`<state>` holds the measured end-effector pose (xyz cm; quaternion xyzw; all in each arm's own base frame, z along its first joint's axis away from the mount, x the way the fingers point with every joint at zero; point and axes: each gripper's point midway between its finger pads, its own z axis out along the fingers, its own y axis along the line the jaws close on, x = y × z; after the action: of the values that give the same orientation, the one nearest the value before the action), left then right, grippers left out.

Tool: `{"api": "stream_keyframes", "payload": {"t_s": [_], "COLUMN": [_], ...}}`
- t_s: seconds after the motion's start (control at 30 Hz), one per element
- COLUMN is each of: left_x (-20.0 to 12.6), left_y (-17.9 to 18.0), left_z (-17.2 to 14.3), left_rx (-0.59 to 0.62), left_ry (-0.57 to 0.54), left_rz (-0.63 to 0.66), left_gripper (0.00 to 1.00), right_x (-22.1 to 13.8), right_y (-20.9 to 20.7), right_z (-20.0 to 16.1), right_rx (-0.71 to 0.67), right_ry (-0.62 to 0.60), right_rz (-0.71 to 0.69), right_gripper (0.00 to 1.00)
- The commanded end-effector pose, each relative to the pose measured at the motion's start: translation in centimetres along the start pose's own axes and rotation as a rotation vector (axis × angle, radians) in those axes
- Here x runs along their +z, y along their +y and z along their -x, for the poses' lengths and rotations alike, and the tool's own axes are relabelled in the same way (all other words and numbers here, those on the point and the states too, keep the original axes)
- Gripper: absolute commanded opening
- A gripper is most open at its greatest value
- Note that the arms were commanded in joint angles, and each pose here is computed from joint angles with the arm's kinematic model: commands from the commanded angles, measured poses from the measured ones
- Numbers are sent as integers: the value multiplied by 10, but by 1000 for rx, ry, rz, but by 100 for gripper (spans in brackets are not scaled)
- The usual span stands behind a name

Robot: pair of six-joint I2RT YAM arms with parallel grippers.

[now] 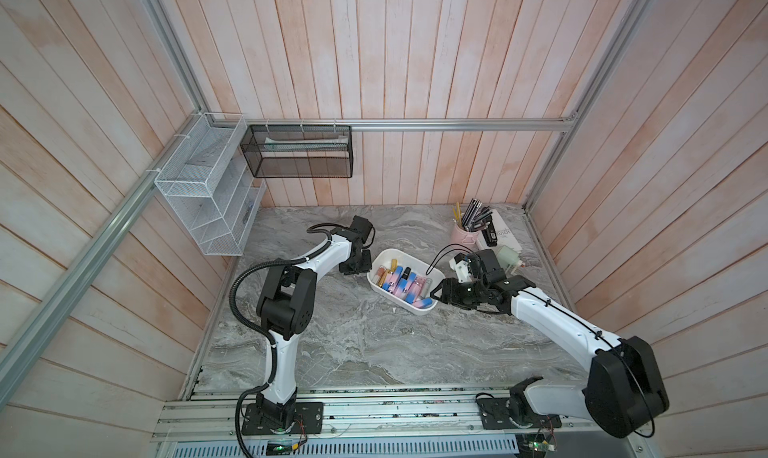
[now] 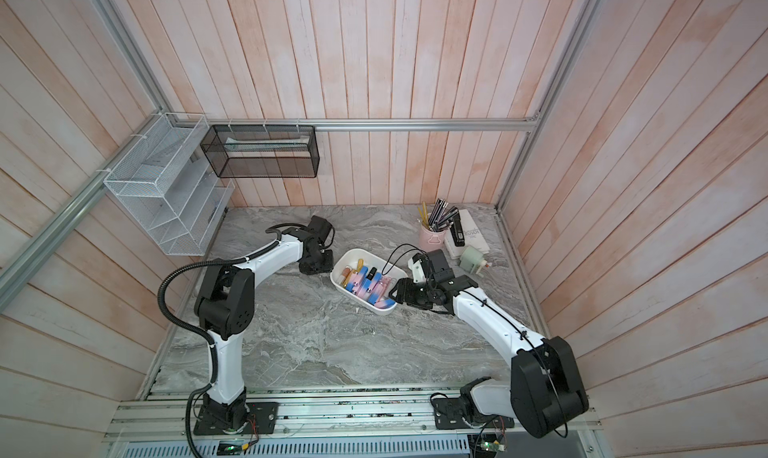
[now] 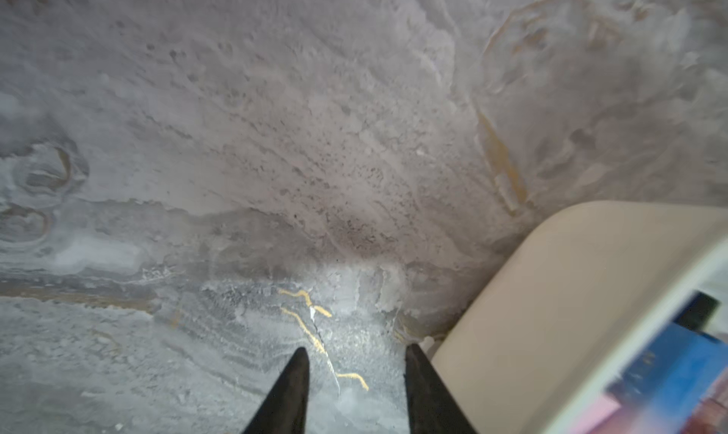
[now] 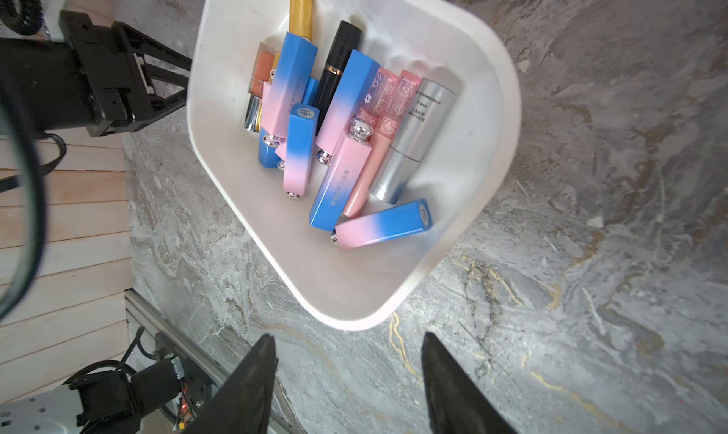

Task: Put the lipstick into the storage box
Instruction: Place the lipstick in the storage box, then adjust the storage box at the center of the board.

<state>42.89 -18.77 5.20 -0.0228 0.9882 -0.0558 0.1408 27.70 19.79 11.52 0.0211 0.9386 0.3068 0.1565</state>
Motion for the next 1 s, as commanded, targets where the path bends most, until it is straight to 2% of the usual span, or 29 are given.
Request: {"api": "stream_keyframes", "payload": {"t_s": [0.0, 0.07, 0.27, 0.43, 0.63, 0.8, 0.87, 0.9, 0.93, 0.97], "left_x": [1, 2, -1, -4, -28, -43, -51, -58, -65, -75], "left_y": [-9, -7, -1, 1, 12, 23, 27, 30, 34, 41], "left_z": [3, -8, -33, -44, -50, -52, -51, -50, -49, -46], "left_rx": [26, 21, 8, 11, -2, -11, -15, -17, -18, -27], "left_ry": [-11, 12, 37, 59, 10, -21, -39, -60, -87, -129], "left_rz": [-45, -56, -85, -87, -72, -49, -43, -33, -23, -4], "left_gripper": [33, 29, 29, 26, 28, 30, 38, 50, 68, 95], "right_x": [8, 12, 24, 38, 48, 58, 55, 49, 41, 29], "right_y": [-7, -13, -28, -28, -11, -12, -13, -10, -9, -7], "right_z": [12, 16, 20, 33, 69, 80, 81, 84, 86, 90], "right_rx": [35, 53, 96, 82, 20, -4, -22, -41, -59, -80], "right_ry": [-24, -19, -5, 6, -5, 29, 38, 26, 10, -22], "right_rz": [-30, -43, -87, -89, -77, -86, -103, -111, -124, -144], "right_gripper": [56, 55, 54, 44, 44, 45, 51, 63, 77, 91]}}
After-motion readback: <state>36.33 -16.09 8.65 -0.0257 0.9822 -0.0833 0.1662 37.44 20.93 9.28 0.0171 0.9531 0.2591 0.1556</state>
